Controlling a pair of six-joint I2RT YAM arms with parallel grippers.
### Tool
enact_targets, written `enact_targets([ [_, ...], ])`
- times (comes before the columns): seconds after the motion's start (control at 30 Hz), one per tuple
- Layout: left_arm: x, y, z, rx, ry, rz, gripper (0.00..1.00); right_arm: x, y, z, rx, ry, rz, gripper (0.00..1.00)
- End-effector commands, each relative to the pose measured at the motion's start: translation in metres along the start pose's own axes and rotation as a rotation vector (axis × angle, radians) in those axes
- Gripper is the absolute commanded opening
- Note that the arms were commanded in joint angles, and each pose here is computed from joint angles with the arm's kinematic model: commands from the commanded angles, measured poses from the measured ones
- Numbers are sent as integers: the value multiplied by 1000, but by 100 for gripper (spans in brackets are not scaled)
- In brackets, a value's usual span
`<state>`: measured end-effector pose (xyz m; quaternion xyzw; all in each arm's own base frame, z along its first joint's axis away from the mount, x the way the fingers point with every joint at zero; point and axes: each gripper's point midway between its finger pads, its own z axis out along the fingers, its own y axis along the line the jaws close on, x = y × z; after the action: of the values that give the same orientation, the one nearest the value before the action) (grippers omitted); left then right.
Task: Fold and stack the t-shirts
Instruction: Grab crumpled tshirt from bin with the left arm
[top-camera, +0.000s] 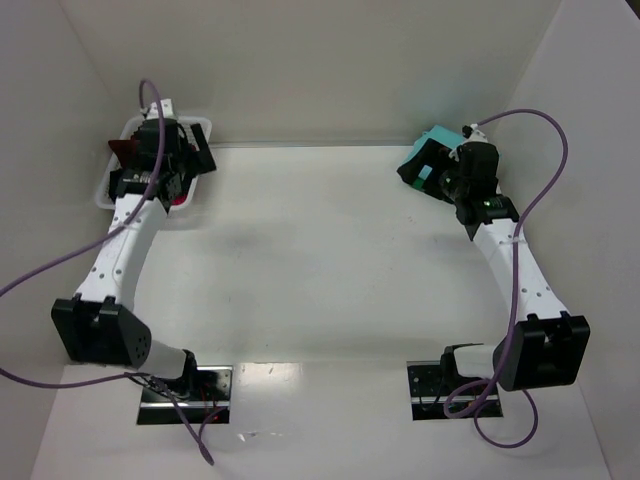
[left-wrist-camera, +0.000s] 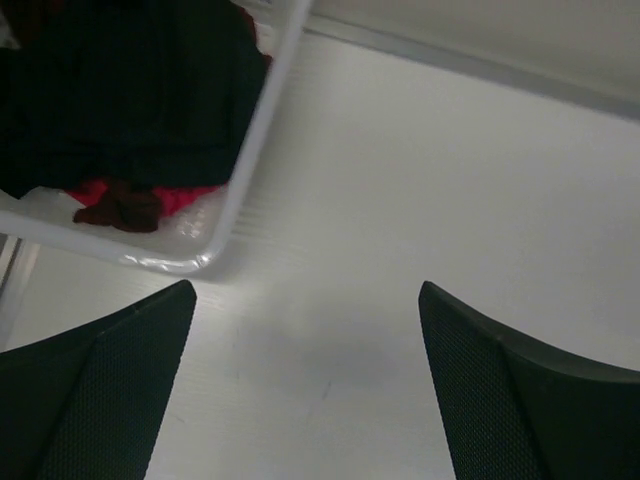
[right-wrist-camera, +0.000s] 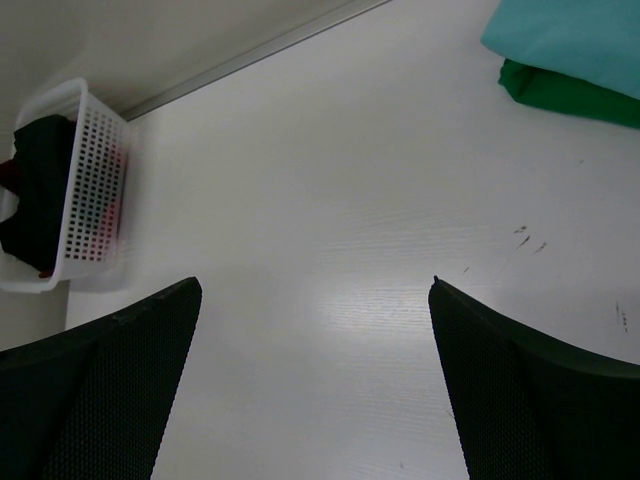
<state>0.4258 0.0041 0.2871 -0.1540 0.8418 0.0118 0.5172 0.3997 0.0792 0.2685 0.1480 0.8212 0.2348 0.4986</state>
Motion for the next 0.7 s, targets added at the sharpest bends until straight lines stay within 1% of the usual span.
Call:
enact_targets([
  [0.0,-11,65,41,-232,-19,-142,100,-3,16,6,-91,11,-18,100],
  [0.1,-7,92,66,-311,-7,-155,100,-6,20,10,-112,2,-6,100],
  [0.13,-10,96,71,-320,-4,-158,100,-8,21,10,-118,-8,-9,100],
  [0.17,-3,99,84,-345,24,-138,100,-9,23,10,-130,-11,-11,100],
  [0.2,-11,104,88,-356,6,-134,100,-11,26,7,-135,-18,-5,100],
  [0.27,0,110,115,-370,29,-113,100,-18,22,8,-110,-48,-5,100],
  [0.3,-7,116,114,-379,14,-122,100,-18,20,9,-102,-53,-5,100],
  [0.4,10,126,145,-355,66,-137,100,-19,20,9,-101,-54,-5,100],
  [0.57,17,141,175,-344,83,-183,100,-14,11,2,-55,-62,1,100],
  [0.67,13,142,189,-320,60,-202,94,-16,7,-3,-37,-81,1,100],
])
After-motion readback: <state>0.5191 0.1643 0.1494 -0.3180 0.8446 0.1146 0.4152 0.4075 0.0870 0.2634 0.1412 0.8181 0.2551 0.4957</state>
